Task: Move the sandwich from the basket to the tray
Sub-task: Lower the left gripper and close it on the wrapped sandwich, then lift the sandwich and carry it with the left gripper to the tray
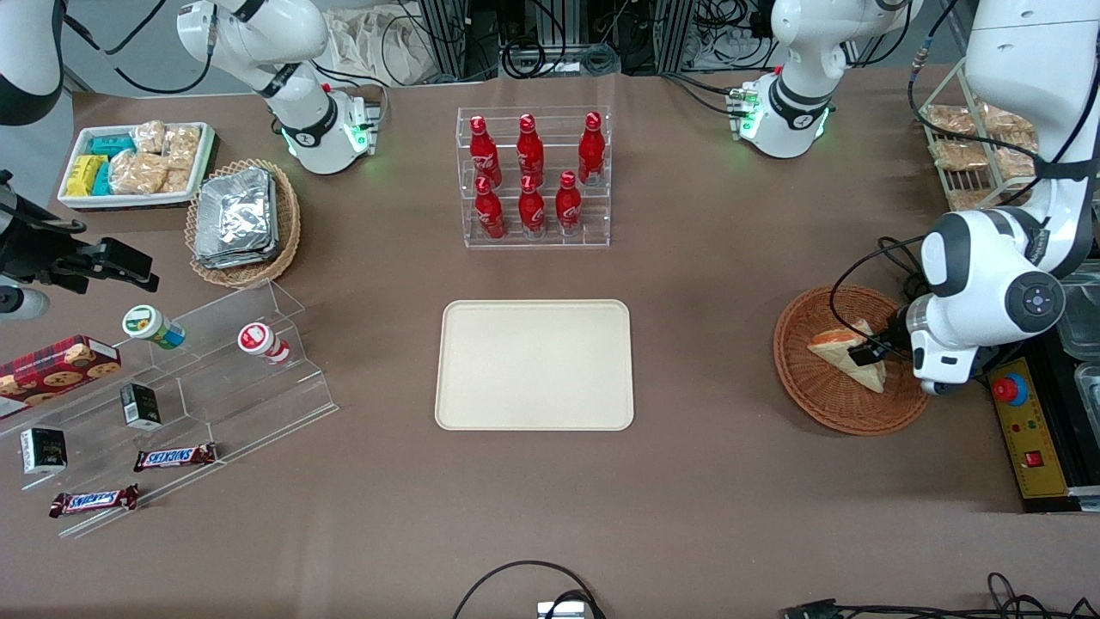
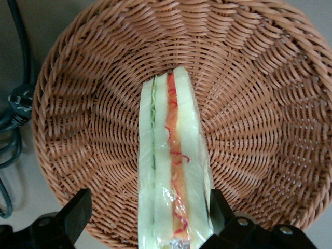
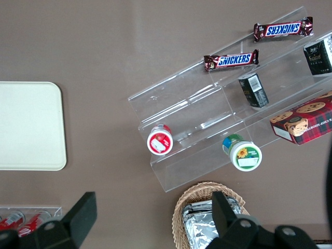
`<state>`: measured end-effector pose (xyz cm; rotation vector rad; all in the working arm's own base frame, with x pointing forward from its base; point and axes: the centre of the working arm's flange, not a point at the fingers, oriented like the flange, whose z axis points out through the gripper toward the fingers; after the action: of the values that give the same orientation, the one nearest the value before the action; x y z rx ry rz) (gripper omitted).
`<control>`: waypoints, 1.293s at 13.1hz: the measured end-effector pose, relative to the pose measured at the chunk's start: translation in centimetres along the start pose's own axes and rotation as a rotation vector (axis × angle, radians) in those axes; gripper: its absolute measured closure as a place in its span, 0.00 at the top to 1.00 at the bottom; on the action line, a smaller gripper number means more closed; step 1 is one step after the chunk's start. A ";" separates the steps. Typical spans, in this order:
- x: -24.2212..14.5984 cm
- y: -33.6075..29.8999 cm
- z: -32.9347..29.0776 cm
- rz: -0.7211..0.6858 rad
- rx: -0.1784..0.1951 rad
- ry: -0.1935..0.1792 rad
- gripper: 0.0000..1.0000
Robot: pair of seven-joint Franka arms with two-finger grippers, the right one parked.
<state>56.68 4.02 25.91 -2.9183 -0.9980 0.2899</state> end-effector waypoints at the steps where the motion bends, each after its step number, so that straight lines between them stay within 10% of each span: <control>1: -0.1 0.2 0.6 -0.025 -0.006 0.007 1.00; 8: -1.3 3.4 2.4 -0.009 -0.013 0.023 0.42; 17: -5.0 8.8 -15.0 0.186 0.017 0.001 0.23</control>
<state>60.99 -5.72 40.58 -2.9988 -0.7202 0.3014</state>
